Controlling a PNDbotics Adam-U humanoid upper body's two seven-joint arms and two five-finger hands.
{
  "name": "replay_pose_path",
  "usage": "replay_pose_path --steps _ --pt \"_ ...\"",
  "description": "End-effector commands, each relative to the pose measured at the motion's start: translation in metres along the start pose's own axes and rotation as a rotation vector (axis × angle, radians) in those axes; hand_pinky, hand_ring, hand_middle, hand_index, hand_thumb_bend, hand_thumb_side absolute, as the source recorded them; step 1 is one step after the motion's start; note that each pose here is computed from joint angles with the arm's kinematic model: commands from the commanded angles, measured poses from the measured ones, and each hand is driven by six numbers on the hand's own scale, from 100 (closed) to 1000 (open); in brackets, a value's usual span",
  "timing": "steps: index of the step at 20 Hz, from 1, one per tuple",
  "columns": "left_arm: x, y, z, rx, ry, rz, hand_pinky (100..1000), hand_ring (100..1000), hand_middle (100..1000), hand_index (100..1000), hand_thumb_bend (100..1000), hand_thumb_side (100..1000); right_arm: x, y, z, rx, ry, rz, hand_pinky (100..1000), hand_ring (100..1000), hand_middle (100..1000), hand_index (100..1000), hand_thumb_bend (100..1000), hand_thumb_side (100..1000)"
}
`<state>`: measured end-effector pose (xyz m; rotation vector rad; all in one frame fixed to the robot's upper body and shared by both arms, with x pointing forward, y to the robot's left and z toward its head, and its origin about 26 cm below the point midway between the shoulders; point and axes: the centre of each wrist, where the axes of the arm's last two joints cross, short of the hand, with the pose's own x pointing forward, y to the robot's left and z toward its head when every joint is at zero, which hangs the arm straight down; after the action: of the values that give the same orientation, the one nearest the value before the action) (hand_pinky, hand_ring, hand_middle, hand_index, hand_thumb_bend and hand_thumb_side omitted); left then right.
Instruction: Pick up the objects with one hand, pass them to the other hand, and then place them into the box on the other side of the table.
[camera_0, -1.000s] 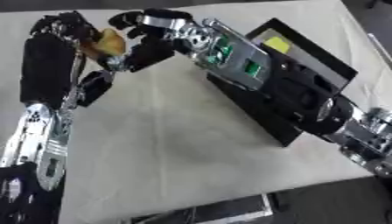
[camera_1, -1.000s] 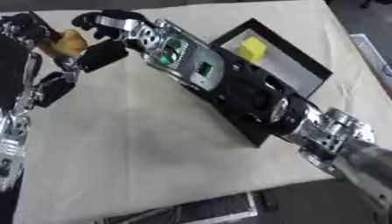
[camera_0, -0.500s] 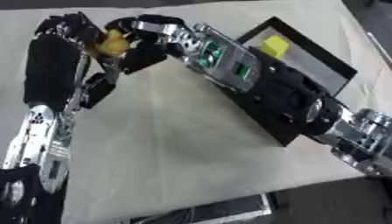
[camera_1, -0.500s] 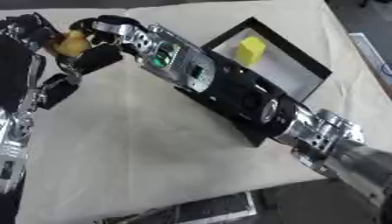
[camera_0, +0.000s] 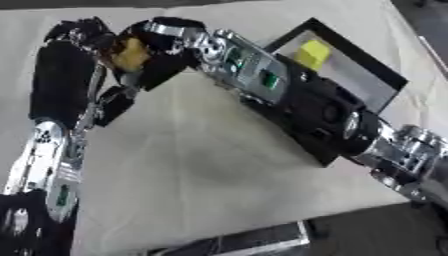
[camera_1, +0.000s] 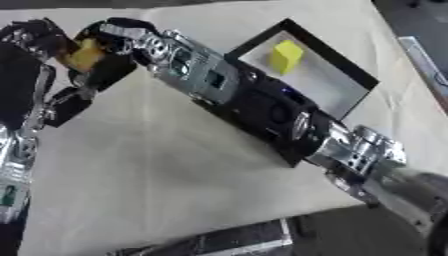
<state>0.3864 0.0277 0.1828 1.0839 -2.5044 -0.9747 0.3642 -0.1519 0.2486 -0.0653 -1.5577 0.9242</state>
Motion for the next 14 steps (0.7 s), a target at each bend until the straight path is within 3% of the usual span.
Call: replay_pose_path --steps 1,3,8,13,14 --pt "0.0109 0.0100 -0.0136 0.064 -0.033 0.017 695 547 467 452 142 100 -0.0004 -0.0105 0.0021 -0.013 0.012 -0.011 913 664 429 711 277 100" --pt "0.0112 0.0102 -0.0138 0.072 -0.032 0.018 695 547 468 456 160 100 -0.0004 -0.0108 0.0026 0.004 0.012 -0.022 910 632 384 707 295 100" --pt "0.0109 0.0102 -0.0138 0.092 -0.027 0.014 702 563 489 565 326 100 0.0011 -0.0129 0.0052 0.032 -0.006 -0.045 911 608 368 699 339 100" --pt "0.0094 0.0100 -0.0129 0.095 -0.015 -0.015 750 659 642 857 551 100 0.0033 -0.0149 0.0080 0.043 -0.029 -0.070 913 587 356 688 376 100" --pt "0.0090 0.0100 -0.0126 0.095 -0.010 -0.027 755 671 661 879 576 100 0.0034 -0.0151 0.0085 0.043 -0.032 -0.073 914 587 355 688 377 100"
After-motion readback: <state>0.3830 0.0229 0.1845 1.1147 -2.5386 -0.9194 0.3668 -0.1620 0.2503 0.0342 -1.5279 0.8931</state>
